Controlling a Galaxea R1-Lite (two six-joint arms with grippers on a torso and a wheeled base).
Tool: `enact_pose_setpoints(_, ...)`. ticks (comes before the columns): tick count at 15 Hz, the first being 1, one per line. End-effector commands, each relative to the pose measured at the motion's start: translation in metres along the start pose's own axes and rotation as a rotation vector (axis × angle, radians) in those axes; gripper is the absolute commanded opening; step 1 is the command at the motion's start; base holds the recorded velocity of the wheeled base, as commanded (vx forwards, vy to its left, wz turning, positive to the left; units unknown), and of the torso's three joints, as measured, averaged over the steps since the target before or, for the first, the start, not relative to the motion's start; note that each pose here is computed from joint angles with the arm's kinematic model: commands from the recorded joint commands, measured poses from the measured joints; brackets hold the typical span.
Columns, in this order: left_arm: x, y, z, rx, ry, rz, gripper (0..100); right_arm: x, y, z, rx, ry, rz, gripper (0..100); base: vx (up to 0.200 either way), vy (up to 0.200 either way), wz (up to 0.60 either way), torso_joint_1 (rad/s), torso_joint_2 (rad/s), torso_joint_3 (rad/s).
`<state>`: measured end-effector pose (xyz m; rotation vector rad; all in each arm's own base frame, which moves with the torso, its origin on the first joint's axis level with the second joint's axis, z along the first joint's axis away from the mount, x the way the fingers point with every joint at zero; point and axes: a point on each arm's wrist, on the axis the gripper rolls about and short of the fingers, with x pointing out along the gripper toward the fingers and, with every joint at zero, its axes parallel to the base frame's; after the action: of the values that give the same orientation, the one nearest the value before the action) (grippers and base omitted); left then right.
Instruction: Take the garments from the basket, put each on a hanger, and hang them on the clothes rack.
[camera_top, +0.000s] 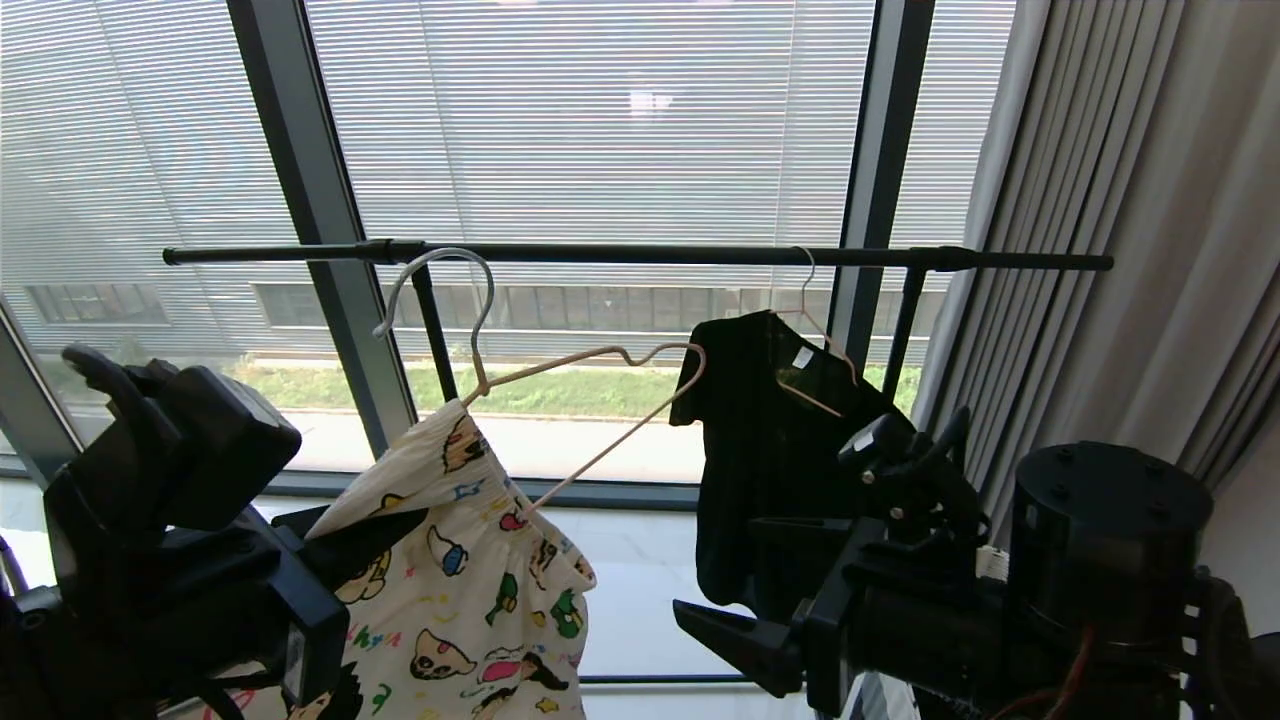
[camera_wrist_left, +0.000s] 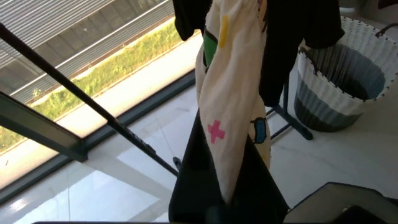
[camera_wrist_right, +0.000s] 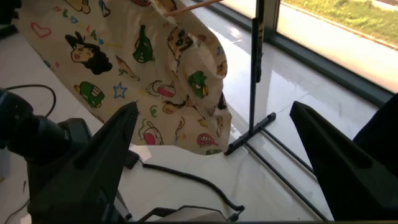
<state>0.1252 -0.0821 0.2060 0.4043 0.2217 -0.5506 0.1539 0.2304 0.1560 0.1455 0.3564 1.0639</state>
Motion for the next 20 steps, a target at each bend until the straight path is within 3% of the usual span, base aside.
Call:
enact_pose_setpoints(1,-0.011,0.002,0.004,0.005,-0.044,0.013,0,0.041,-0.005,-0.006,0.041,0.000,-0.055,100,0.000,0.000,0.00,0.000,0.00,0.000)
enact_pose_setpoints(3,-0.015,0.003,0.005,0.003,-0.061,0.020,0,0.058,-0.002,-0.002,0.071,-0.049,-0.069,100,0.000,0.000,0.00,0.000,0.00,0.000)
enact_pose_setpoints(7,-0.022,0.001,0.008,0.010,-0.097,0.008,0,0.076,0.008,-0.009,0.064,-0.032,-0.043,100,0.000,0.000,0.00,0.000,0.00,0.000)
enact_pose_setpoints(13,-0.031,-0.001,0.009,0.030,-0.133,-0.004,0,0.086,-0.011,-0.010,0.076,-0.034,-0.094,100,0.000,0.000,0.00,0.000,0.00,0.000)
enact_pose_setpoints(20,-0.030,-0.002,0.009,0.044,-0.131,-0.015,0,0.097,-0.012,-0.019,0.050,-0.008,-0.091,100,0.000,0.000,0.00,0.000,0.00,0.000)
